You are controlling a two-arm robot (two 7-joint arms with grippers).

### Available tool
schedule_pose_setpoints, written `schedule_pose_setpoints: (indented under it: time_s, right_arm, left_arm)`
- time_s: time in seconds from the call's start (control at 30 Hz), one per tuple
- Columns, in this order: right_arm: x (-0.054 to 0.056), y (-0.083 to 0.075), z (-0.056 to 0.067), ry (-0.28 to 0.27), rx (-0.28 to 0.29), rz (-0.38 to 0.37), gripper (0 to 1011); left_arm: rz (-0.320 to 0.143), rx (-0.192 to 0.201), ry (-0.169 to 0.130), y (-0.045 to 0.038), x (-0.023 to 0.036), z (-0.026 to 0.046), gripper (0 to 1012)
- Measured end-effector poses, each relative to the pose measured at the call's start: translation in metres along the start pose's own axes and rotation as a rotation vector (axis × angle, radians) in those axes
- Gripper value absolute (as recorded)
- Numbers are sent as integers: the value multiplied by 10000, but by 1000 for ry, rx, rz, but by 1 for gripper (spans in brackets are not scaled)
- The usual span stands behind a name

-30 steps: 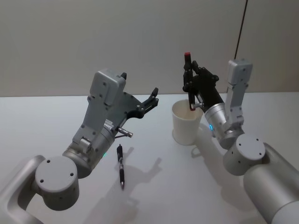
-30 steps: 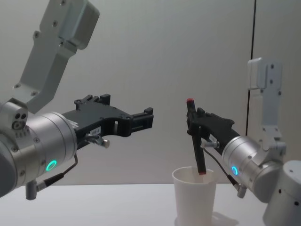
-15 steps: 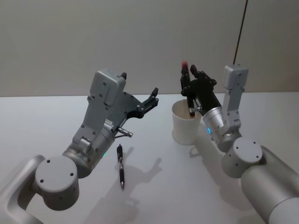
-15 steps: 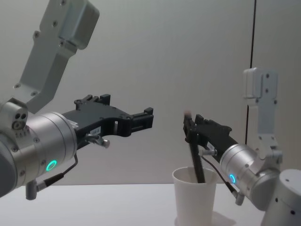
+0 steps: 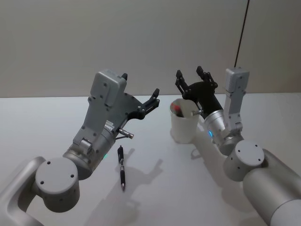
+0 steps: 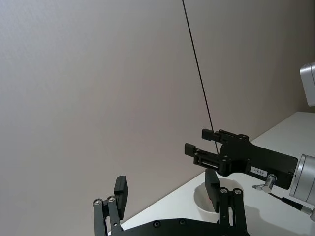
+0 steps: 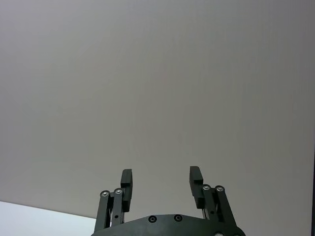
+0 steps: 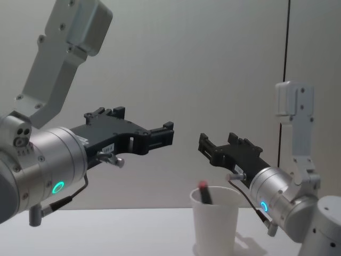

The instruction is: Place the pen into the pen holder.

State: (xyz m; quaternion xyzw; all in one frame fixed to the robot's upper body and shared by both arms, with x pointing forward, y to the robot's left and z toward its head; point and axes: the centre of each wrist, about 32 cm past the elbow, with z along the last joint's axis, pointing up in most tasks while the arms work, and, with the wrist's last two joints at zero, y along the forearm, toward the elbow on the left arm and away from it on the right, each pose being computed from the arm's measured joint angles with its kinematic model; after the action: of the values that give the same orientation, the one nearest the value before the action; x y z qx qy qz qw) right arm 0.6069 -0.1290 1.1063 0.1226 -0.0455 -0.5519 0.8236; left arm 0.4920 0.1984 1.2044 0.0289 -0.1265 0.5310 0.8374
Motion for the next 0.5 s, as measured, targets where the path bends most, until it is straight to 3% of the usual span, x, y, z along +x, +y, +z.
schedule_pose_setpoints:
  time_s: [0.1,0.37,0.5]
  right_arm:
    - [2,-4,2,-1,1,1,779]
    - [18,-18,39,2,-4,-1,996]
    - [41,-30,72,6,-16,-6,1001]
  left_arm:
    - [0,0,0,0,0,0,1000]
    - [0,0,0,0,0,0,1000]
    - [0,0,0,0,0,0,1000]
